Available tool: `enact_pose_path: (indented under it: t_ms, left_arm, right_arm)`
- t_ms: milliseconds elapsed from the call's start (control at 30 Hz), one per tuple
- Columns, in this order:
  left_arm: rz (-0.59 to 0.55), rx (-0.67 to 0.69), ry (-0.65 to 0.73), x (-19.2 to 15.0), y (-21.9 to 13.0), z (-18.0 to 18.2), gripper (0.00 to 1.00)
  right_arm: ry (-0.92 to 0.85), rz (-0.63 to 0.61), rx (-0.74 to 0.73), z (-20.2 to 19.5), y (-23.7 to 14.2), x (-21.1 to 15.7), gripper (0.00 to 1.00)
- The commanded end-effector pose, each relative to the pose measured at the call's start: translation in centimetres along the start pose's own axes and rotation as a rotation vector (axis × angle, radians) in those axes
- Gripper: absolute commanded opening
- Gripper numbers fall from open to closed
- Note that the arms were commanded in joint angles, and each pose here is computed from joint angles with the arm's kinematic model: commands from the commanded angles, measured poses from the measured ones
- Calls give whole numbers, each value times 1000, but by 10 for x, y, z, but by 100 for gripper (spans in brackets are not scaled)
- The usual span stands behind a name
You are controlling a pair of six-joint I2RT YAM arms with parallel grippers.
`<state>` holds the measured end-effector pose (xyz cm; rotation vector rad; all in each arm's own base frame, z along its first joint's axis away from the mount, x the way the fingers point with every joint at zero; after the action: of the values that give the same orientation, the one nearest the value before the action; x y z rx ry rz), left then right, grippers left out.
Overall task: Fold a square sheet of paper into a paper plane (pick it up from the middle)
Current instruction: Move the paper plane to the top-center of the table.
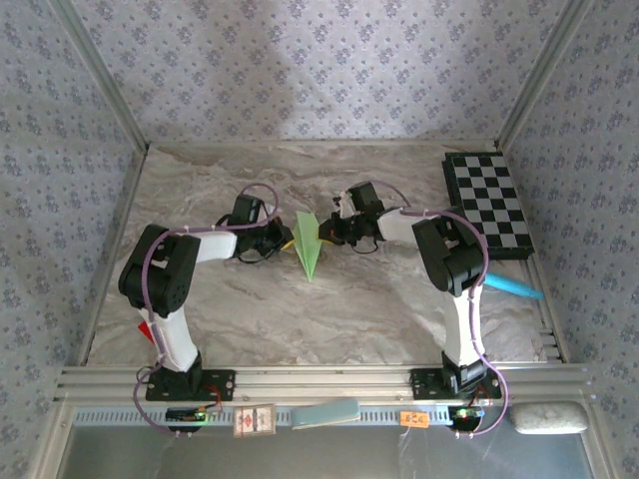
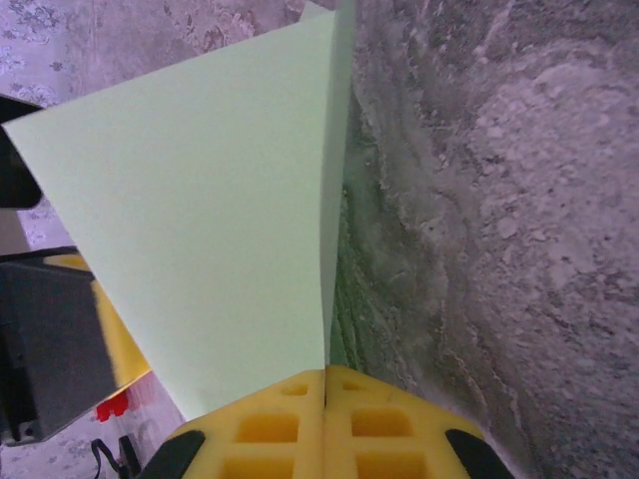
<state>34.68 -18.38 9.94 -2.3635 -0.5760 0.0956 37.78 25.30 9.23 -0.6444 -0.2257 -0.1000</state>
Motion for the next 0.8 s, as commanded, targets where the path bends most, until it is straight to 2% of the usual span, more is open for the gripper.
enact_pose_path:
  t_ms: [0,567,767]
  left_arm:
    - [-45,-11,46,1,-16,-15,0]
    - [-35,56,-5,-14,-14,13,0]
    - [-34,100,-15,-14,-13,19,7]
  right_arm:
    - [-9,-8,1,7,-12,0,2]
    - [36,19,-12,-7,-2,-10,4]
    - [60,41,-29,-16,3,-14,7]
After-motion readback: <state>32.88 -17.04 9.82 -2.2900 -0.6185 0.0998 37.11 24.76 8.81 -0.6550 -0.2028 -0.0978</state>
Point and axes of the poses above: each hand's point on the last joint's axis, 136 mm out from that joint toward the fingers, its own y axis out along the fingers, its own z axis along the line the jaws close on, x = y × z, the point moved 8 cm from there along -y, back along the fingers, and after that the axes turned 2 degrees about -y, right-handed, at the moved point
